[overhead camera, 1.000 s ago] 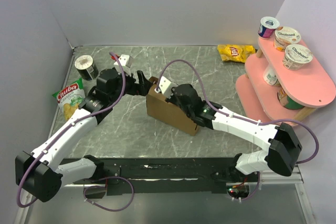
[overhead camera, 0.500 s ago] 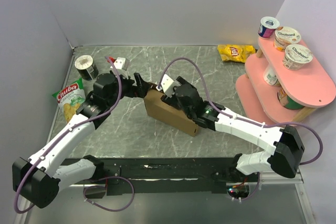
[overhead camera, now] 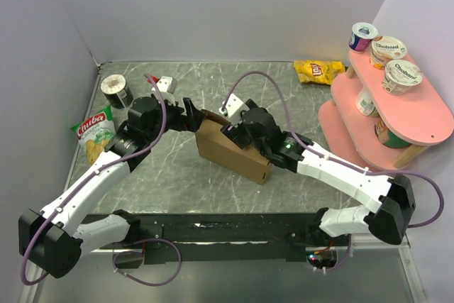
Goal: Fold the paper box
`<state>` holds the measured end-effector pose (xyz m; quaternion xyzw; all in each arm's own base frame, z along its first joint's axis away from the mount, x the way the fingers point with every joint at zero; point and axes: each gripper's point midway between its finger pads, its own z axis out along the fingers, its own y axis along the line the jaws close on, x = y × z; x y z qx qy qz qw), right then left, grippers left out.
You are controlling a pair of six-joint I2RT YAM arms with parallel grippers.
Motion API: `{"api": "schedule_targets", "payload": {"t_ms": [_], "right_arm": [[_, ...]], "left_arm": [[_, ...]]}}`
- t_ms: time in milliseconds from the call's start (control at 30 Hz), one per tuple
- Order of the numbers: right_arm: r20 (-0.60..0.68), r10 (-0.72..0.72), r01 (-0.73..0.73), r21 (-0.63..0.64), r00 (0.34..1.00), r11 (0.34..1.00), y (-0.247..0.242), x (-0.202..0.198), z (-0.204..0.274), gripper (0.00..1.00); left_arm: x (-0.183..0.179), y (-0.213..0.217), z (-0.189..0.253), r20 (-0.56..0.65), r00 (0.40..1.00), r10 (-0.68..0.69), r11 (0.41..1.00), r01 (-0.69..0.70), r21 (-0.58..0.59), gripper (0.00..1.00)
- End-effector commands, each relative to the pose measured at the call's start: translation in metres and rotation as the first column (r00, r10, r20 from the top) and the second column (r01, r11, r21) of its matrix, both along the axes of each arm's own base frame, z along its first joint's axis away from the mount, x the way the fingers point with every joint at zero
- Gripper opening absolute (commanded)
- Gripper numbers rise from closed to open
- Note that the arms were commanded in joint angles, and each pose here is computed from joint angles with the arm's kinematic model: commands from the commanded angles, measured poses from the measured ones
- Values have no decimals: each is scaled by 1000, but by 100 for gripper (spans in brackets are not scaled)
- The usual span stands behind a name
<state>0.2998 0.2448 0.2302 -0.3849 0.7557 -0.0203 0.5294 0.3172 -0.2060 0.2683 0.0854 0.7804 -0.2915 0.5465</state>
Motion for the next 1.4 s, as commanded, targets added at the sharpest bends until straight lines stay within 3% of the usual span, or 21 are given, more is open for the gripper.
{"api": "schedule_targets", "payload": {"t_ms": [0,33,133,267,400,467,533,633,967,1167,1367], "right_arm": [[40,21,-28,188,999,982,3,-10,59,80],[37,35,-41,200,999,979,4,-13,62,88],[29,80,-84,247,996,965,4,-27,73,95],[6,125,-121,304,992,945,-3,-49,84,95],[-74,58,-22,424,996,905,-24,-55,91,94],[-120,49,17,494,992,869,-32,-53,97,82],[-168,28,71,556,985,828,-39,-48,97,76],[-203,-8,126,573,979,810,-43,-41,87,76],[-273,-122,276,645,954,713,-37,-13,58,77],[-294,-168,327,660,941,677,-33,-8,44,73],[-252,-238,347,682,938,644,-30,-13,38,73]], "left_arm": [[0,-6,28,65,997,-37,999,38,-20,96],[0,-7,26,61,997,-43,999,44,-13,96],[0,-6,16,41,998,-53,998,52,17,96],[1,-6,13,33,997,-73,995,71,65,96],[1,-9,8,16,992,-129,980,125,152,97],[2,-12,5,11,988,-154,974,150,172,99],[5,-13,0,6,986,-169,966,164,198,91],[8,-15,-4,2,983,-182,960,177,218,83],[15,-22,-17,-26,977,-210,949,210,237,72],[14,-28,-17,-16,972,-234,950,232,211,61],[13,-35,-20,-25,965,-262,946,262,191,36]]}}
